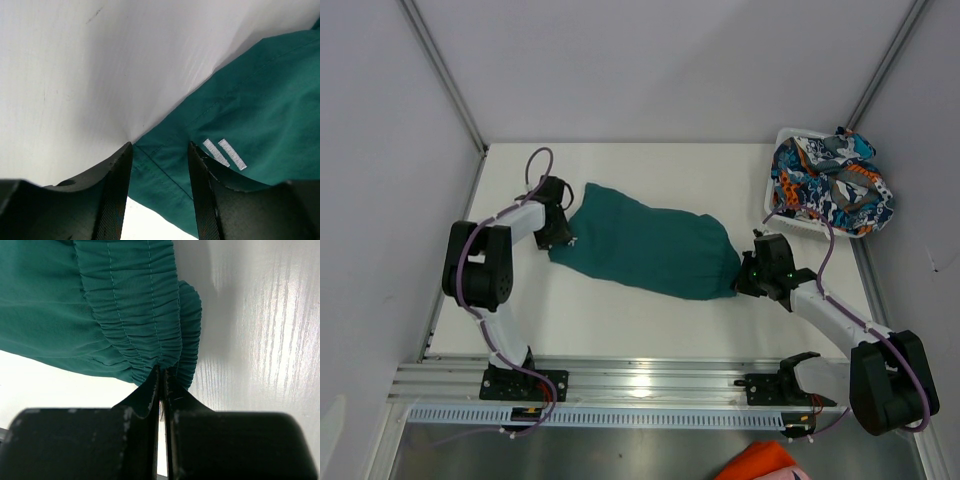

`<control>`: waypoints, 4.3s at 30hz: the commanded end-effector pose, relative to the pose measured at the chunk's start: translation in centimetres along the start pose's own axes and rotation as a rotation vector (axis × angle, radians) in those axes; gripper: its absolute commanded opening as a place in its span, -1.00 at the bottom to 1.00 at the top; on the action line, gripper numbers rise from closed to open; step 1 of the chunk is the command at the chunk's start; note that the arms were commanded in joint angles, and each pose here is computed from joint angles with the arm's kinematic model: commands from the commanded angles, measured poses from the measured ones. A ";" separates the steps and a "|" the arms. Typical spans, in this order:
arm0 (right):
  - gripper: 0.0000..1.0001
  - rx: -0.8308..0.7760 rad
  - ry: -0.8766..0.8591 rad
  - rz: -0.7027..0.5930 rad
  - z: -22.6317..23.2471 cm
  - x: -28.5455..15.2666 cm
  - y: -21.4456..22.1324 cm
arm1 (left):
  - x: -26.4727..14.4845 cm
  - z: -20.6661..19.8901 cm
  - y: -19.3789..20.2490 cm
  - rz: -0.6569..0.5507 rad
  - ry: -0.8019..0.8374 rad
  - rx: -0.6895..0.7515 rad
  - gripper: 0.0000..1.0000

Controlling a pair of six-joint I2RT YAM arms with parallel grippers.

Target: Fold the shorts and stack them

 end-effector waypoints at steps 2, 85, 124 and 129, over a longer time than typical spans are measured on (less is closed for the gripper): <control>-1.00 -0.018 -0.006 -0.001 0.2 -0.1 0.1 | -0.8 0.0 1.5 0.033 0.007 0.030 0.04; -1.00 -0.168 -0.620 -0.569 13.2 -16.6 -13.0 | -29.0 9.6 -9.2 -0.634 0.211 -0.331 -1.00; -1.00 -0.215 -1.020 -0.698 22.9 -31.7 -20.7 | -45.5 10.8 -9.1 -1.098 0.547 -0.464 -1.00; -1.00 -0.229 -1.083 -0.656 26.4 -30.9 -24.8 | -45.1 9.9 -13.3 -1.087 0.600 -0.449 -1.00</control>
Point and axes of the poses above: each gripper's point midway between its finger pads, its own x axis out along the fingers, its own z axis along the line the jaws close on, y = z × x, the point moved 6 cm from there along -x, back along the fingers, and after that the axes turned 8 degrees about x, right-handed, at the moved point
